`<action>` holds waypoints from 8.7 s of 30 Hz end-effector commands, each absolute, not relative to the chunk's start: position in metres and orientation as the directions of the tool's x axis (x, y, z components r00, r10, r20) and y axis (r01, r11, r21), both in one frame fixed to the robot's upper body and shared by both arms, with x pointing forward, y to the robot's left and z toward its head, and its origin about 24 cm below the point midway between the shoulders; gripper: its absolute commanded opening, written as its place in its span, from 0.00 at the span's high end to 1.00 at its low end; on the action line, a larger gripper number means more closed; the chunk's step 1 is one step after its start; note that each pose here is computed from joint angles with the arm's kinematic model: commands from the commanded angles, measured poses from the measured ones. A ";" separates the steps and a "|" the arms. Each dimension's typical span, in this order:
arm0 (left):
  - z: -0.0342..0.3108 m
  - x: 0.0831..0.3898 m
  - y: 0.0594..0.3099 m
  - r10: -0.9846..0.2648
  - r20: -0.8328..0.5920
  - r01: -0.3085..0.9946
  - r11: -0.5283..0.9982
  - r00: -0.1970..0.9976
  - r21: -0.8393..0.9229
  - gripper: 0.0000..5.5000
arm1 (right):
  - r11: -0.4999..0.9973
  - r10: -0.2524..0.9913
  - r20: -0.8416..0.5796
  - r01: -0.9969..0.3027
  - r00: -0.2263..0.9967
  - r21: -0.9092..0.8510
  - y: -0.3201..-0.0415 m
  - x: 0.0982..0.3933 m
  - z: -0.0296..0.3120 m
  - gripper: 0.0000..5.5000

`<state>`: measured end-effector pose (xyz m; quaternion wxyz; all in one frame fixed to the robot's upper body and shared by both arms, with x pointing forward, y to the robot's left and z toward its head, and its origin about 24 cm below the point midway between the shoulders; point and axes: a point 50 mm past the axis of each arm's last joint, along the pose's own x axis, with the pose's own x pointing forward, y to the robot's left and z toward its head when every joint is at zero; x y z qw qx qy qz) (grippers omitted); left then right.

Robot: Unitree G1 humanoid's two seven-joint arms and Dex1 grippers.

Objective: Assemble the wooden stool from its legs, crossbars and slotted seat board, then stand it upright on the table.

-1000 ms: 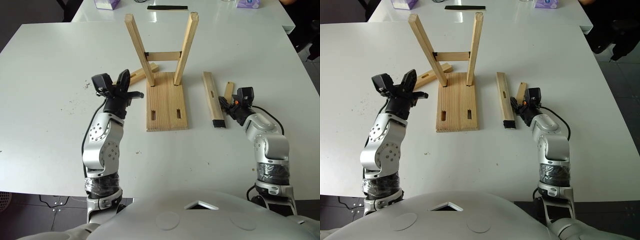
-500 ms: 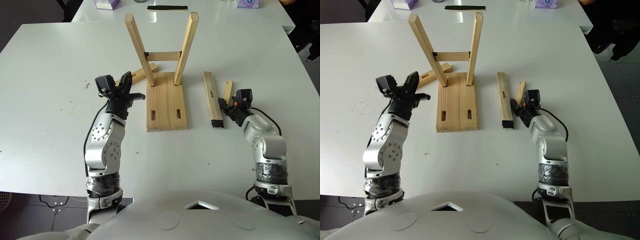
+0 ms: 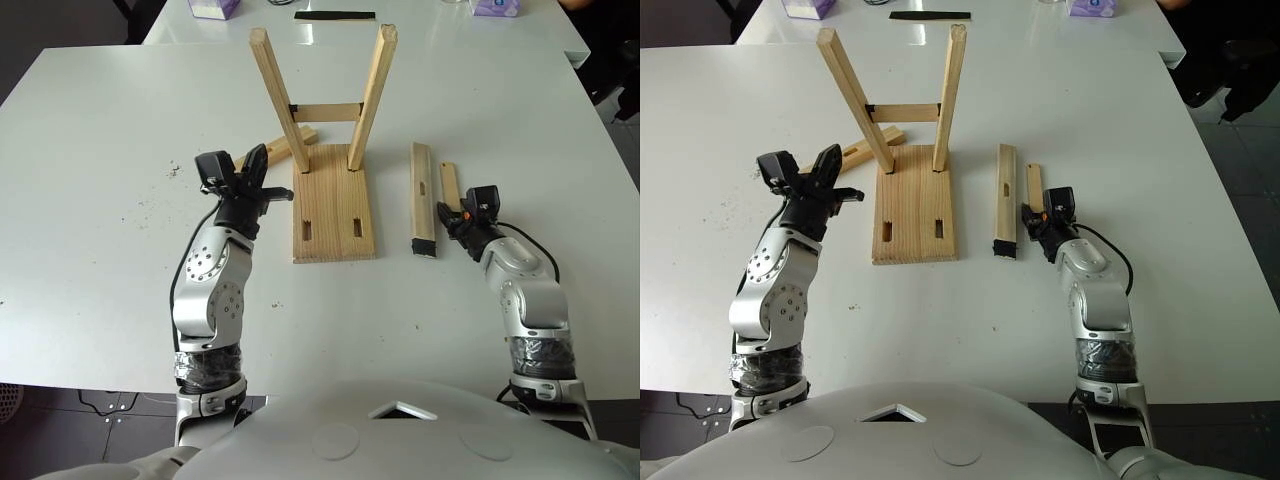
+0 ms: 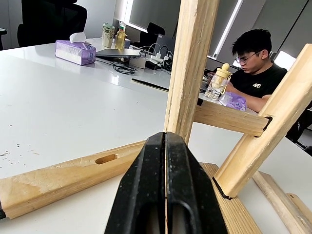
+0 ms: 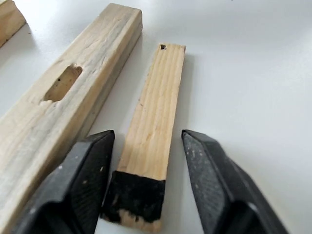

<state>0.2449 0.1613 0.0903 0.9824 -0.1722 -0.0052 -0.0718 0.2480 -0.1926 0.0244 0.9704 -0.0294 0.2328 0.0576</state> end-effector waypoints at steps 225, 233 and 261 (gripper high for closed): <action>0.142 0.291 0.208 -0.849 -0.523 0.997 0.056 0.078 0.058 0.76 | 0.847 0.524 -0.098 -0.506 0.846 0.161 -0.129 0.277 0.049 0.57; 0.134 0.292 0.196 -0.790 -0.613 0.997 -0.051 -0.001 0.063 0.76 | 0.866 0.488 -0.104 -0.466 0.866 0.181 -0.129 0.276 0.045 0.57; 0.132 0.307 0.201 -0.807 -0.588 0.993 -0.016 0.056 0.116 0.76 | 0.888 0.416 -0.060 -0.391 0.907 0.244 -0.124 0.280 0.048 0.57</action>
